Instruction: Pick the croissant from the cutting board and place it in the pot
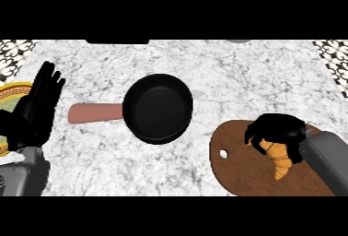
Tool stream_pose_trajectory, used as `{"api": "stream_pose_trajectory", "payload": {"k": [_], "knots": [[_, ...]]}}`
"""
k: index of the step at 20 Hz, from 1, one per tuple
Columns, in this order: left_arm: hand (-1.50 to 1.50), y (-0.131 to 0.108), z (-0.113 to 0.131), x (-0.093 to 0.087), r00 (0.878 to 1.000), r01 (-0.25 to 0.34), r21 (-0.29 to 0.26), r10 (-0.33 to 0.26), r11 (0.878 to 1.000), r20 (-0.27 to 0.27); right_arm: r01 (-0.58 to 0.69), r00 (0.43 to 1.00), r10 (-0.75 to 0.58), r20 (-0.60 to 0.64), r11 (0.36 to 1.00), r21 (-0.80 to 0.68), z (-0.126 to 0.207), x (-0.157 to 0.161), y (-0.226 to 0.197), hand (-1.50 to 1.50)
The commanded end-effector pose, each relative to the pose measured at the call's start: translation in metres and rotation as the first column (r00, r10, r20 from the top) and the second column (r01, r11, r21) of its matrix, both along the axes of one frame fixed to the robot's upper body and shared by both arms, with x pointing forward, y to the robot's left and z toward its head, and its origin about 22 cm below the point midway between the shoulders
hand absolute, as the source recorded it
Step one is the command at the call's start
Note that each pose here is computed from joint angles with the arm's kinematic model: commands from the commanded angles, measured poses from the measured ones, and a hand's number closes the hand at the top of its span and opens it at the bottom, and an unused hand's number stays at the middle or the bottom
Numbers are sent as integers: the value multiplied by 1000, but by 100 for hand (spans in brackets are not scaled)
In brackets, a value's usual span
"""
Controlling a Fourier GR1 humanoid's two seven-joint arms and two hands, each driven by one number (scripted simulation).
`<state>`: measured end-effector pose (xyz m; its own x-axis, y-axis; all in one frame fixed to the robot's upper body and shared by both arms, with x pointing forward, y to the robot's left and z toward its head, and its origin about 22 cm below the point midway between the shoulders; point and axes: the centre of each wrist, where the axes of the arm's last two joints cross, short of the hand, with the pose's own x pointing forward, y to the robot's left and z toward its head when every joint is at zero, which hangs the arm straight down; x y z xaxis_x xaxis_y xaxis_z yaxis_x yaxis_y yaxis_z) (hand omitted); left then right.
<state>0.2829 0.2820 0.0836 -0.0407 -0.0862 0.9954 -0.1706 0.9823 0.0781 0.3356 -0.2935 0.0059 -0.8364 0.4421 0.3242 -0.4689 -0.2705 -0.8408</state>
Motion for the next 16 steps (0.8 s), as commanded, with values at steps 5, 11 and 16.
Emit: {"api": "stream_pose_trajectory", "payload": {"k": [5, 11, 16], "knots": [[0, 2, -4, -1, 1000, -7, 1, 7, 1000, -24, 262, 962, -250, -113, 958, 112, -35, -19, 143, 150], [0, -3, -3, 1, 1000, 8, 8, -8, 1000, -23, 407, 913, -401, -75, 904, 133, -15, -30, 220, 150], [0, -9, -10, 2, 999, 24, -4, -24, 1000, -41, 562, 815, -580, -6, 788, 249, 21, -28, 233, 150]]}}
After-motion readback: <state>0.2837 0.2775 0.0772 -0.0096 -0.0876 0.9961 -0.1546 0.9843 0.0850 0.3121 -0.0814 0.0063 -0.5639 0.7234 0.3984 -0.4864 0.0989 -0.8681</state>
